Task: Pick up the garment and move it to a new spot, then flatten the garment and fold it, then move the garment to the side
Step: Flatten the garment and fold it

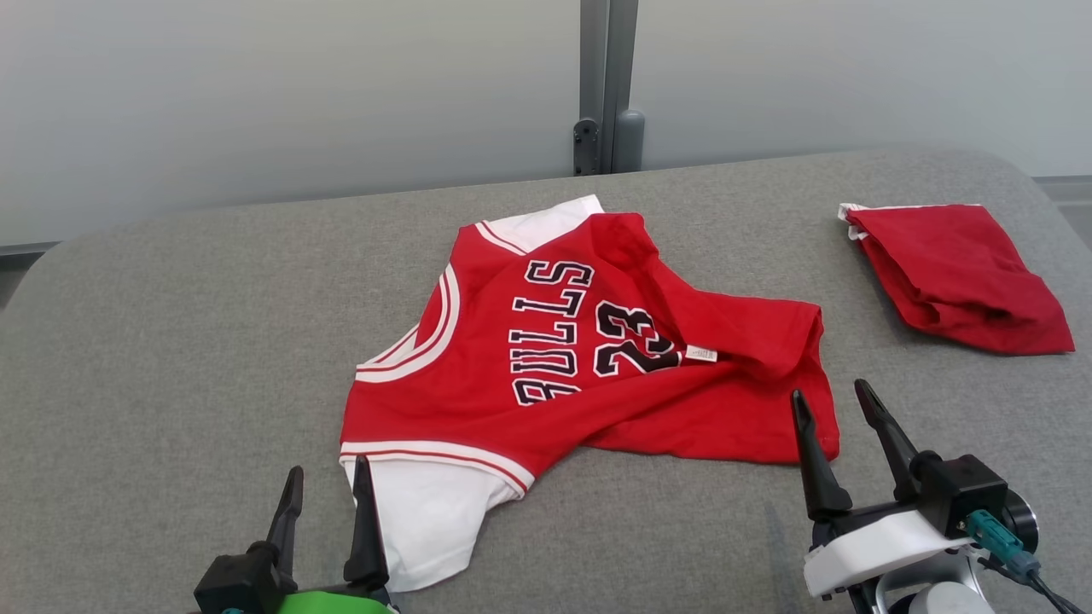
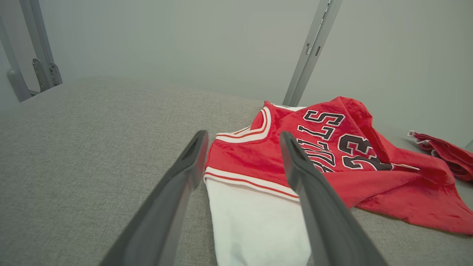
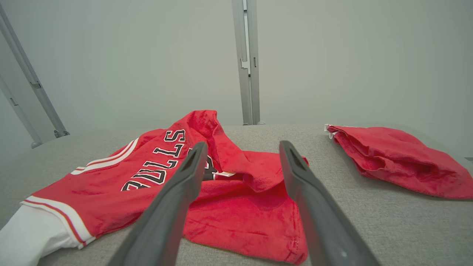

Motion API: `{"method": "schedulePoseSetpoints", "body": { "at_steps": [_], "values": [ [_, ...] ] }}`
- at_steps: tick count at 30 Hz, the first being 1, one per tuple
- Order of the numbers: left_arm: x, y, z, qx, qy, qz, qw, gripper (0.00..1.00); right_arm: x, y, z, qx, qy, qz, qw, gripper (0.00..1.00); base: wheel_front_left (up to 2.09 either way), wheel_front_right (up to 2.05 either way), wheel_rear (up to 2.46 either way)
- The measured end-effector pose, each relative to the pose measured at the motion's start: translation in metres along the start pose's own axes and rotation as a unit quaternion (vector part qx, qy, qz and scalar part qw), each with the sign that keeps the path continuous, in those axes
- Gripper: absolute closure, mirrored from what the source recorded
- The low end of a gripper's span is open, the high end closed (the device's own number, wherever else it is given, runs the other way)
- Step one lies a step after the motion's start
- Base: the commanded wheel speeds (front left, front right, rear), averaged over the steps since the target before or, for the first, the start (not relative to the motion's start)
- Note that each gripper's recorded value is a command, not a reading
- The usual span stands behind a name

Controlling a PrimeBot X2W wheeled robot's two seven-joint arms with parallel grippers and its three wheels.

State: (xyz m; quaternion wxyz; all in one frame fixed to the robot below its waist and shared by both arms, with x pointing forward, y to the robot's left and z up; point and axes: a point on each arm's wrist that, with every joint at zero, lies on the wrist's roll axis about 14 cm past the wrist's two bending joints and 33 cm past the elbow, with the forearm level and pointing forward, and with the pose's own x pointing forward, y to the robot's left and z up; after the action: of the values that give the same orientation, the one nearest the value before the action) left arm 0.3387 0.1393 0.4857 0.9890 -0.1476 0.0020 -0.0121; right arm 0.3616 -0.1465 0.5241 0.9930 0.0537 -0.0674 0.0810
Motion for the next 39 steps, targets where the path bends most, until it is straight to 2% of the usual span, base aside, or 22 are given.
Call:
{"method": "schedulePoseSetpoints", "body": {
  "at_steps": [10,17,28,37,39],
  "values": [
    [-0.003,0.000,-0.002,0.001,0.002,0.001,1.000,0.00,0.001,0.001,0.002,0.003,-0.003,0.001,1.000,0.00,0.00,0.00,0.00],
    [-0.015,0.004,-0.039,0.000,0.076,0.011,0.997,0.00,0.000,0.003,0.001,0.004,-0.002,0.003,1.000,0.00,0.00,0.00,0.00],
    [-0.035,0.012,-0.098,-0.008,0.194,0.027,0.981,0.00,-0.003,0.005,-0.003,0.006,0.005,0.006,1.000,0.00,0.00,0.00,0.00],
    [-0.029,0.013,-0.114,-0.011,0.216,0.027,0.976,0.00,-0.007,-0.007,-0.009,0.004,0.015,-0.013,1.000,0.00,0.00,0.00,0.00],
    [-0.026,0.012,-0.117,-0.012,0.219,0.025,0.975,0.32,-0.007,-0.010,-0.011,0.003,0.018,-0.018,1.000,0.00,0.00,0.00,0.00]
  ]
}}
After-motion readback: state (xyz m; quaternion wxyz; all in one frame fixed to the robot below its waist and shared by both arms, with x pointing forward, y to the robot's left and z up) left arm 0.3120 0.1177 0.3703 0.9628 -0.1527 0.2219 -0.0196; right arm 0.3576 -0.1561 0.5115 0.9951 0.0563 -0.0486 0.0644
